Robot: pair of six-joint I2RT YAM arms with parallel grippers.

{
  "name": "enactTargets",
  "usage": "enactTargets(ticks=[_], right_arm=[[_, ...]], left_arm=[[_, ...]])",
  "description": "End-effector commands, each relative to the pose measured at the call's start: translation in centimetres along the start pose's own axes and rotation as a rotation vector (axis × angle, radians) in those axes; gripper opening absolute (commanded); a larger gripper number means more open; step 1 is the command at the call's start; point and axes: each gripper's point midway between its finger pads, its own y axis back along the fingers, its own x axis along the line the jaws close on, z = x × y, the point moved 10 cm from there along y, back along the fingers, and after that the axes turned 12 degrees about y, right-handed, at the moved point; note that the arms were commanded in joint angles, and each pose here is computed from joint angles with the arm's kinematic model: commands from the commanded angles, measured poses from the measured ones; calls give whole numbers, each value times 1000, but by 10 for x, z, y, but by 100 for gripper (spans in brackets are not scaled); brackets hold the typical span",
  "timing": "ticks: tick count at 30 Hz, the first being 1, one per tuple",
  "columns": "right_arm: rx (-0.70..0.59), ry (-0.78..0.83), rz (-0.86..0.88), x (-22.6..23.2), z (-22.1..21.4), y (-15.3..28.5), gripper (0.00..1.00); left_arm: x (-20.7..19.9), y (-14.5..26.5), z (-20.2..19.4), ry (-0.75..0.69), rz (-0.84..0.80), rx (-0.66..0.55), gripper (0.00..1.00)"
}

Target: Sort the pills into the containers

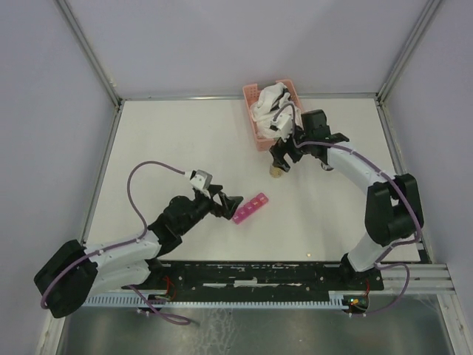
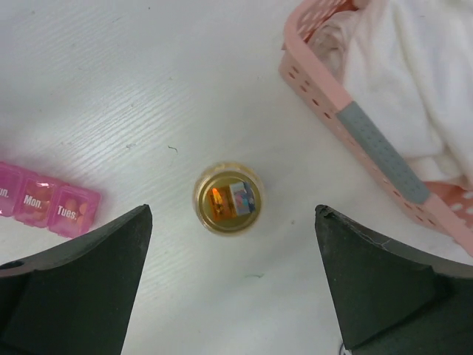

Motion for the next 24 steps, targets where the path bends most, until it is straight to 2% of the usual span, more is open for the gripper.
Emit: enactTargets(ticks=[1,5,8,12,16,18,24], right_arm=[[-107,8,-128,-19,45,72,100],[-73,-163,-350,-34,54,115,100],[-91,-185,-443,-38,64,146,100],[-201,-146,-509,-28,87,187,100],[-278,-285,-560,-21,109,216,100],[-306,-335,-581,-17,117,228,100],[-345,-350,-580,-4,124,247,100]], left_arm=[[-16,-11,57,94,-33,-108,99],[-18,-13,107,137,-16,-171,99],[-18,-12,137,154,95,-181,99],[-30,-5,176,123,208,-212,99],[-47,10,212,87,226,-270,99],[-55,17,222,83,200,-296,99],[-65,35,235,65,173,-322,99]])
